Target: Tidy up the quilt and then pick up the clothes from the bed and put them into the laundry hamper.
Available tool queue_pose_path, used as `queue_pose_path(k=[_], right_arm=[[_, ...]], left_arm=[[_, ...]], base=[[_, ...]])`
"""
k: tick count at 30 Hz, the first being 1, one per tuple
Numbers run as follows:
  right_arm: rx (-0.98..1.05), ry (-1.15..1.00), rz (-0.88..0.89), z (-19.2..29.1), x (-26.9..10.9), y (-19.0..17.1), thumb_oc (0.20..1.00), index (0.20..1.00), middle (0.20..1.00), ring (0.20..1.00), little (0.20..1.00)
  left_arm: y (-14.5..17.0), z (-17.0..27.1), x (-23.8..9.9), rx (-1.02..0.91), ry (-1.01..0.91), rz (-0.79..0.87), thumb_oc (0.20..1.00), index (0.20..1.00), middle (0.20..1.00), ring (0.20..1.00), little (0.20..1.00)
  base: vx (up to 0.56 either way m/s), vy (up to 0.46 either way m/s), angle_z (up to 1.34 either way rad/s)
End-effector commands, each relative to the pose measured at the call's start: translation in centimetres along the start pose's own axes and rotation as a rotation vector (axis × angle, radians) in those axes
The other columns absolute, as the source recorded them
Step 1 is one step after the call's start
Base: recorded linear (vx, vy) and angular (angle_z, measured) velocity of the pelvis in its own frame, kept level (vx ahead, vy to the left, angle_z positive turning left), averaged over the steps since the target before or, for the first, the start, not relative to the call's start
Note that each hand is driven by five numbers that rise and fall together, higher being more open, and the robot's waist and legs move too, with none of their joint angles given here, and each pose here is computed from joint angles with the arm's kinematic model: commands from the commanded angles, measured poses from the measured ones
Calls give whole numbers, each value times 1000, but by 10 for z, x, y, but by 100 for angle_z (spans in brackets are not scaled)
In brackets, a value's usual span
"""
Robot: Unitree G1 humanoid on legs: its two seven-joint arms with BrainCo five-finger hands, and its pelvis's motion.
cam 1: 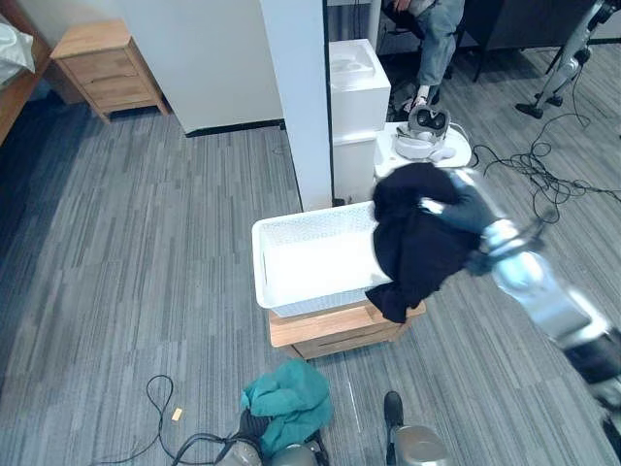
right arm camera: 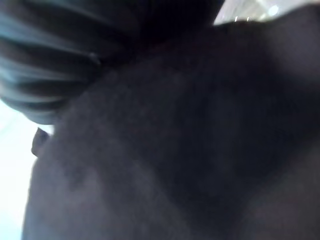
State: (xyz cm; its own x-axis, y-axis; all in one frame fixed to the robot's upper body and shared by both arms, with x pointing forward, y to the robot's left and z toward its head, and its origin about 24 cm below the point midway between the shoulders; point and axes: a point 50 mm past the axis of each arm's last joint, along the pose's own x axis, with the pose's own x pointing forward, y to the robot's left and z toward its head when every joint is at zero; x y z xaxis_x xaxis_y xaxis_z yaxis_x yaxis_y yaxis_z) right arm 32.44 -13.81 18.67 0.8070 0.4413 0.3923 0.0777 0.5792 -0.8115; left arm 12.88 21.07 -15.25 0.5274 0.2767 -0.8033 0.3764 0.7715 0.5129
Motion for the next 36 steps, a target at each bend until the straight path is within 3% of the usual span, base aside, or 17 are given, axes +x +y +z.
queue_pose_path(k=[1,16,22,23,24,27,32,33,36], right_arm=[[30,-119,-165,31,45,-27,200,200,200,200,200],[31,-225,-80,72,73,17,200,200,200,200,200],[-214,-27,-69,21,79,13,200,200,200,200,200],[-265,74,-42,-3,72,15,1000,1000,1000,1000,1000],[-296,239,10,-41,56,24,1000,1000,1000,1000,1000],[-425,420,112,-83,32,33,1000,1000,1000,1000,1000],[-461,587,184,-117,-8,47,1000,1000,1000,1000,1000],[-454,657,199,-132,-33,49,1000,1000,1000,1000,1000],[-476,750,221,-153,-77,44,1000,1000,1000,1000,1000]], left_arm=[[13,-18,1,56,50,47,200,200,200,200,200],[6,-21,-2,17,50,63,200,200,200,200,200],[12,16,1,-72,-109,118,200,200,200,200,200],[13,34,0,-97,-191,116,200,200,200,200,200],[16,52,-1,-131,-264,113,200,200,200,200,200],[28,85,-5,-157,-418,116,200,200,200,200,200],[45,131,-23,-223,-649,138,200,200,200,200,200],[61,153,-40,-258,-797,143,200,200,200,200,200],[85,165,-64,-289,-964,130,200,200,200,200,200]], base=[[39,-21,14],[86,-84,28],[27,-66,13],[42,-54,17],[34,-56,16],[14,-44,12],[1,-5,0],[0,0,0],[3,21,4]])
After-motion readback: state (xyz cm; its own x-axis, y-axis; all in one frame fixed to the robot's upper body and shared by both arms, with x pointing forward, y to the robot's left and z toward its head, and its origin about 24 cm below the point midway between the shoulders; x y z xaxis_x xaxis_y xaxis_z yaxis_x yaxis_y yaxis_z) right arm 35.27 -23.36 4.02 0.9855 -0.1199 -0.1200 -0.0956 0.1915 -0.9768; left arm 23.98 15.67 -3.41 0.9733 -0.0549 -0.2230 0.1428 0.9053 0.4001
